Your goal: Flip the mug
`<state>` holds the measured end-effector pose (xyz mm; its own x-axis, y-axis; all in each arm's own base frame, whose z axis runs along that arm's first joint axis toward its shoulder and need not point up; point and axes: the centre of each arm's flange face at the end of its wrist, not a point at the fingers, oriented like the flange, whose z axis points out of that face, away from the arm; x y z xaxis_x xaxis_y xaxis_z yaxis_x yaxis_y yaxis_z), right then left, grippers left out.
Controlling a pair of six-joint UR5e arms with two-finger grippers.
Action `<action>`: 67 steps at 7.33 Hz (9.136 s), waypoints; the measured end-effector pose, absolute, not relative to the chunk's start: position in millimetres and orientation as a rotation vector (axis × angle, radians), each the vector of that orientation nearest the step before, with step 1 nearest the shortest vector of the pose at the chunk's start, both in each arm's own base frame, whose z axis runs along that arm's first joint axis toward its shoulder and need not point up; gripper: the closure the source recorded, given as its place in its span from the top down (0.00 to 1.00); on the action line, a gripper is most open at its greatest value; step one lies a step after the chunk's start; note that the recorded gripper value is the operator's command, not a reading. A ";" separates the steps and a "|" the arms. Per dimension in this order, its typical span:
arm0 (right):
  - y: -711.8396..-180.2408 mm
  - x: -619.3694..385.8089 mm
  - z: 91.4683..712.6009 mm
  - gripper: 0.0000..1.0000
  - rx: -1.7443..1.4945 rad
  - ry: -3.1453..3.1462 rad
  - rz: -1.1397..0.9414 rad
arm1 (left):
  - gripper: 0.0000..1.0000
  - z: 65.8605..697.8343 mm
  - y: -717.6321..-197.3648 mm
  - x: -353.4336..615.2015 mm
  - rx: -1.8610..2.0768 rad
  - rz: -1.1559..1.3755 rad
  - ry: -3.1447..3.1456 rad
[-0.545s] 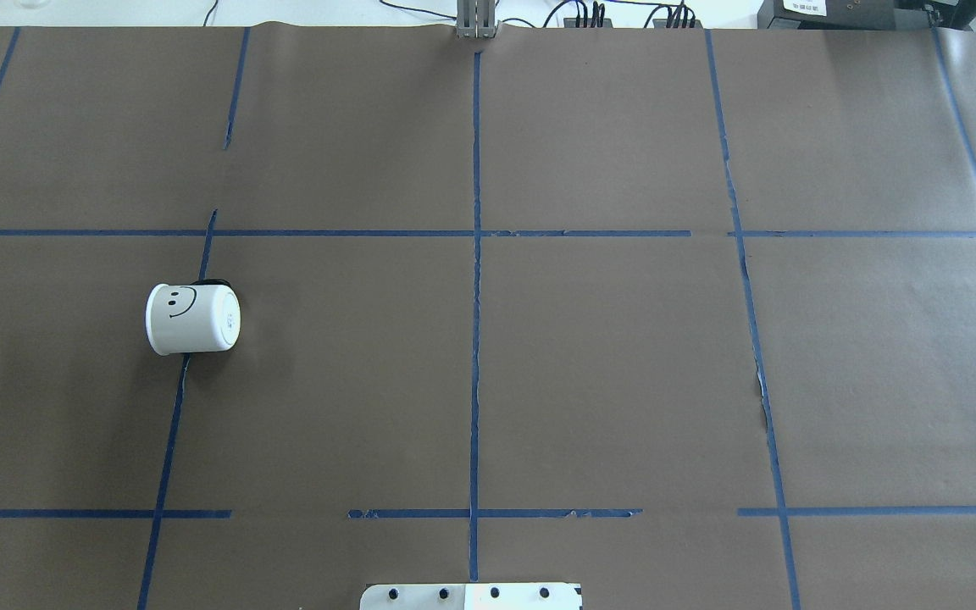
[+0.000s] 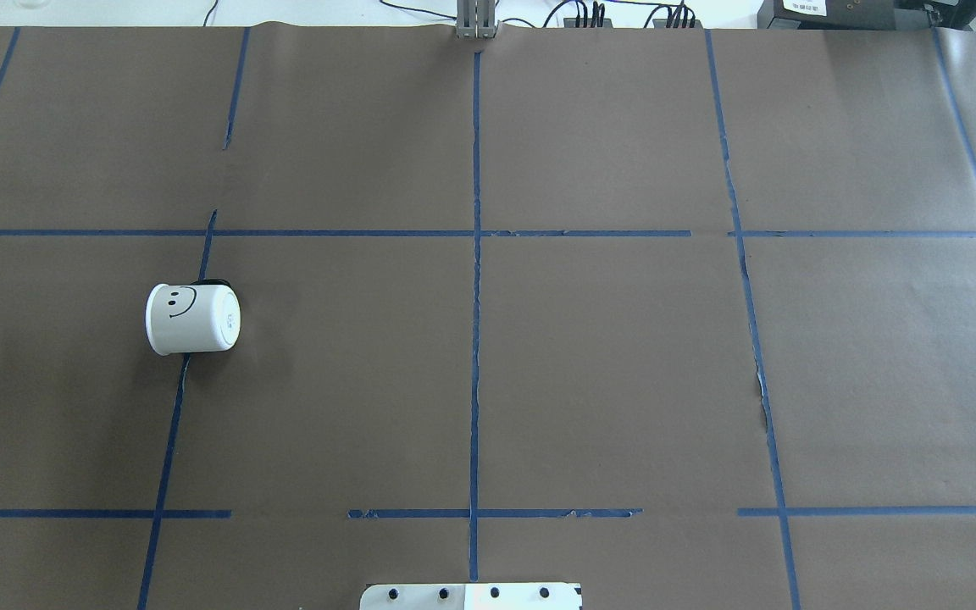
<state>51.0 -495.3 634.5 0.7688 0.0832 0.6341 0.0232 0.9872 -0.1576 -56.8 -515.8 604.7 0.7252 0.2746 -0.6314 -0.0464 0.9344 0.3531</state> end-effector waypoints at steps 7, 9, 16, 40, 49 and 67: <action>-495.2 51.0 634.6 1.00 -0.160 -0.694 0.033 | 1.00 536.4 -517.9 42.5 0.288 0.000 0.858; -495.1 51.0 634.6 1.00 -0.160 -0.694 0.033 | 1.00 512.4 -485.2 116.2 0.297 -0.112 1.031; -495.2 51.0 634.6 1.00 -0.160 -0.694 0.033 | 1.00 535.7 -396.8 268.5 0.382 -0.329 1.497; -495.3 51.0 634.5 1.00 -0.160 -0.694 0.033 | 0.66 138.9 -483.0 627.5 -0.288 -0.392 0.879; -495.3 51.0 634.5 1.00 -0.160 -0.694 0.033 | 1.00 196.0 -499.6 361.5 0.082 -0.127 0.947; -495.3 51.0 634.5 1.00 -0.160 -0.694 0.033 | 1.00 627.0 -464.3 -72.6 0.125 0.211 0.745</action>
<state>51.0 -495.3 634.5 0.7688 0.0832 0.6340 0.0232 0.9872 -0.1577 -72.6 -464.3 627.0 0.7154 0.2340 -0.6584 -0.1457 0.9715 0.1869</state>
